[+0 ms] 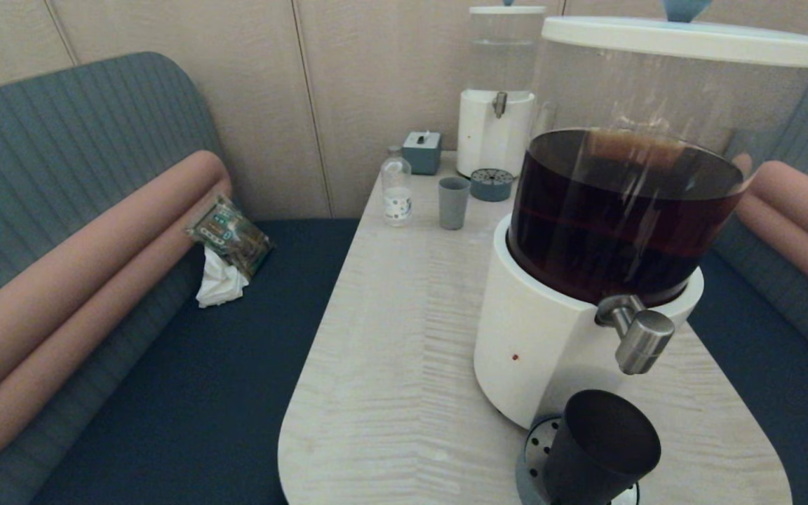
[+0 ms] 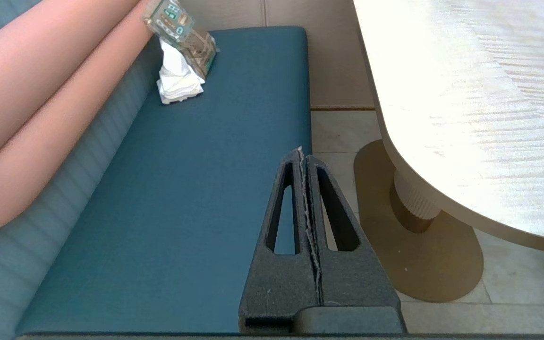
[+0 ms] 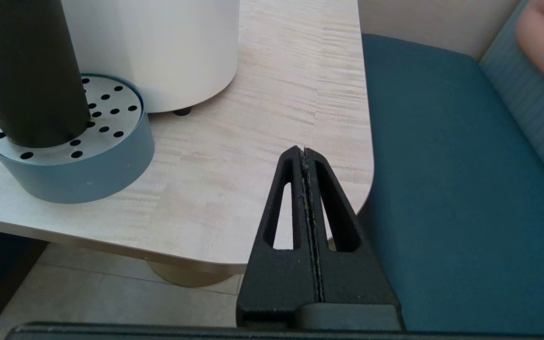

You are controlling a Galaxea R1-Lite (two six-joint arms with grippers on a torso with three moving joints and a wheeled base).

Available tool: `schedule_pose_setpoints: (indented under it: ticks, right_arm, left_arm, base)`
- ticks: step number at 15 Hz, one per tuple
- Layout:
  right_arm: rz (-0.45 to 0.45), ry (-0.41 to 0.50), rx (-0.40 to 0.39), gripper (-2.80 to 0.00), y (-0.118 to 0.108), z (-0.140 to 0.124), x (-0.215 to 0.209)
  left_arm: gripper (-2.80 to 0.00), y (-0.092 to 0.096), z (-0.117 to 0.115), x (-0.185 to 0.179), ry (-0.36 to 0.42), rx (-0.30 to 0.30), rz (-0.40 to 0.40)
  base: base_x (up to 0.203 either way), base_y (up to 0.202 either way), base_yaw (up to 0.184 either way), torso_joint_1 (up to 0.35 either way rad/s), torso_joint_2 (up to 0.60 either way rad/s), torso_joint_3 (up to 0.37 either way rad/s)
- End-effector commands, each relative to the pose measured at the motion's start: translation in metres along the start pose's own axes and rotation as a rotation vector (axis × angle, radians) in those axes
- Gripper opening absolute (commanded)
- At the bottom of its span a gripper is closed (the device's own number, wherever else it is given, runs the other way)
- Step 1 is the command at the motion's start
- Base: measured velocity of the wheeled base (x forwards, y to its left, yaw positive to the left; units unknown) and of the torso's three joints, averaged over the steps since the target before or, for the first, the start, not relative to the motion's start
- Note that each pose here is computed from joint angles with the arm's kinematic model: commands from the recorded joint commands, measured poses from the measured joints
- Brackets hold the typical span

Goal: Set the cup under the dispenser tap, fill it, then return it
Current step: Turn on the faucet

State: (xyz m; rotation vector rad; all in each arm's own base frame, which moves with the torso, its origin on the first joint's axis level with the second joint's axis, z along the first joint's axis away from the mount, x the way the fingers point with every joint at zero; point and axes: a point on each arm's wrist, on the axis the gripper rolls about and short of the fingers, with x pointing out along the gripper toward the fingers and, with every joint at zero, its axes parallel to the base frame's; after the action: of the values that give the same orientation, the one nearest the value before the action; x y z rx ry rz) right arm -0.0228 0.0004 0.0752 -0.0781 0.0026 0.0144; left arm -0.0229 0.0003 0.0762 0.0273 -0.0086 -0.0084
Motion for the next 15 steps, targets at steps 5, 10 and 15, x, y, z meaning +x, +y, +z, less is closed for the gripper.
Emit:
schedule_pose_setpoints:
  ticks: [5, 10, 15]
  right_arm:
    - [-0.009, -0.005, 0.007, -2.8, 0.0, -0.002, 0.0]
    - [-0.018, -0.207, 0.01, -2.8, -0.005, 0.07, -0.028]
    - [0.084, -0.229, 0.032, -2.8, -0.011, 0.178, -0.023]
  left_arm:
    - [-2.8, 0.0, 0.0, 0.0, -0.001, 0.0, 0.001]
    - [-2.8, 0.0, 0.0, 0.0, -0.001, 0.0, 0.001]
    - [-2.8, 0.0, 0.0, 0.0, -0.001, 0.0, 0.001]
  base:
    - [0.0, 0.0, 0.0, 0.0, 0.0, 0.0]
    - [0.0, 0.0, 0.0, 0.0, 0.0, 0.0]
    - [0.0, 0.0, 0.0, 0.0, 0.0, 0.0]
